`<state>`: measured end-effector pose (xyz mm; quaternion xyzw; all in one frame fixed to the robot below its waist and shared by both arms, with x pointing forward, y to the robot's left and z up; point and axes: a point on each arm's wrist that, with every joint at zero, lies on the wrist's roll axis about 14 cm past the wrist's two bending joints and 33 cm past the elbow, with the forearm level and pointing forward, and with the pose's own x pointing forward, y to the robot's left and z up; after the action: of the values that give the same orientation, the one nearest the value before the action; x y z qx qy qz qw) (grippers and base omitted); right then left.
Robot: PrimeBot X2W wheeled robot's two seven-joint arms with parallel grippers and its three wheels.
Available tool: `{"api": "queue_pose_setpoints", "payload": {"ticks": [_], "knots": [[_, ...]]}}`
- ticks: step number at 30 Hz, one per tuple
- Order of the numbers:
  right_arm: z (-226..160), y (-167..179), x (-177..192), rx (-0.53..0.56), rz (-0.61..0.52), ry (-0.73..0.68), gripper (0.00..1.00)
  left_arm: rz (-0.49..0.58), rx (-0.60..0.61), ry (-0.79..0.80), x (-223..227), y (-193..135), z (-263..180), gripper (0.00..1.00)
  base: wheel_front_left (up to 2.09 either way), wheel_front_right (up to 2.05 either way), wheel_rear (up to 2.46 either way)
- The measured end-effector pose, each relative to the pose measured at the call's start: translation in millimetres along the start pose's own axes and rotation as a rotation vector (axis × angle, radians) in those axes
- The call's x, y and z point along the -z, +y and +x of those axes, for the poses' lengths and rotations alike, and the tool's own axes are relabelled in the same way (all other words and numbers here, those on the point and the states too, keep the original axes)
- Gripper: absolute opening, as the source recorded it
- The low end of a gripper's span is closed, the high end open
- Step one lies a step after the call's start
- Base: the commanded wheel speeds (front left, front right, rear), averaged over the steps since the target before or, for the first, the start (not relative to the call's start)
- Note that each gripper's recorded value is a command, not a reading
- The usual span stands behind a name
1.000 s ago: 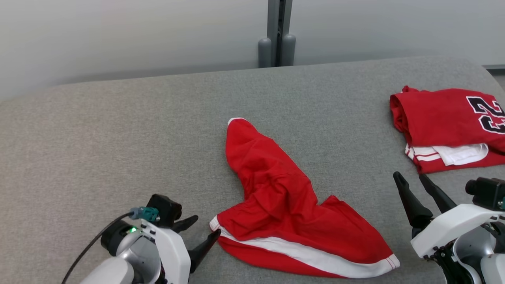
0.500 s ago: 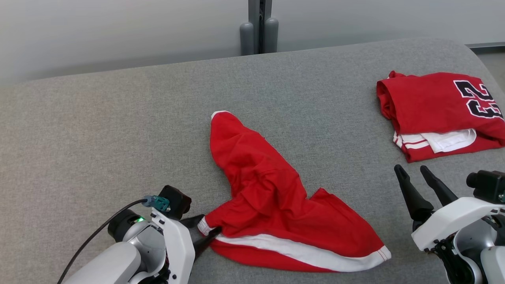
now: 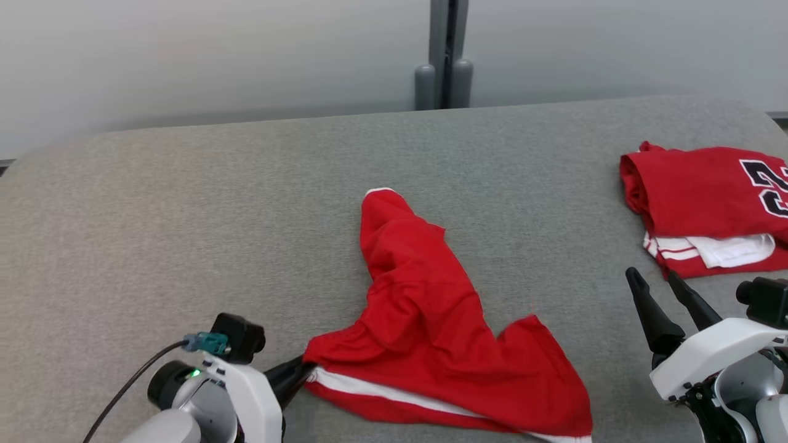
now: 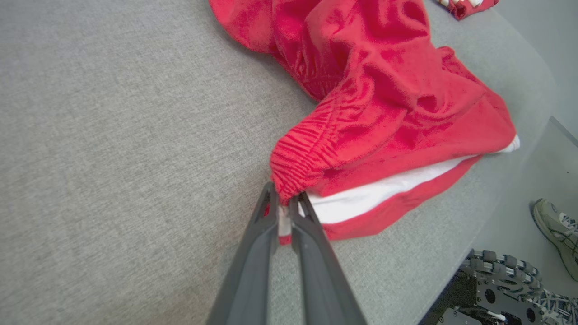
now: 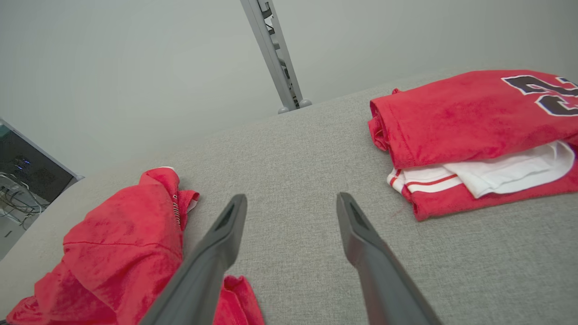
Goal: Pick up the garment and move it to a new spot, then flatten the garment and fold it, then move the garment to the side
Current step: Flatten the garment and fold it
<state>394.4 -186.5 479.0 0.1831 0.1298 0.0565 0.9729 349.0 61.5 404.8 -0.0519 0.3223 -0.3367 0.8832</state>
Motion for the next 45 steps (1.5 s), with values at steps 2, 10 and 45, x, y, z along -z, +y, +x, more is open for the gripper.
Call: {"api": "queue_pose_setpoints", "payload": {"ticks": [2,10,45], "knots": [[2,4,1,-0.012,-0.004,0.002,1.00,-0.028,-0.032,-0.010,5,4,-9,0.00,0.00,0.00,0.00],[10,21,2,-0.057,-0.027,0.006,1.00,-0.133,-0.108,-0.029,28,6,-35,0.13,0.00,0.00,0.00],[1,46,75,-0.143,-0.049,0.301,1.00,-0.071,-0.415,-0.437,-25,48,-94,1.00,0.00,0.00,0.00]]}}
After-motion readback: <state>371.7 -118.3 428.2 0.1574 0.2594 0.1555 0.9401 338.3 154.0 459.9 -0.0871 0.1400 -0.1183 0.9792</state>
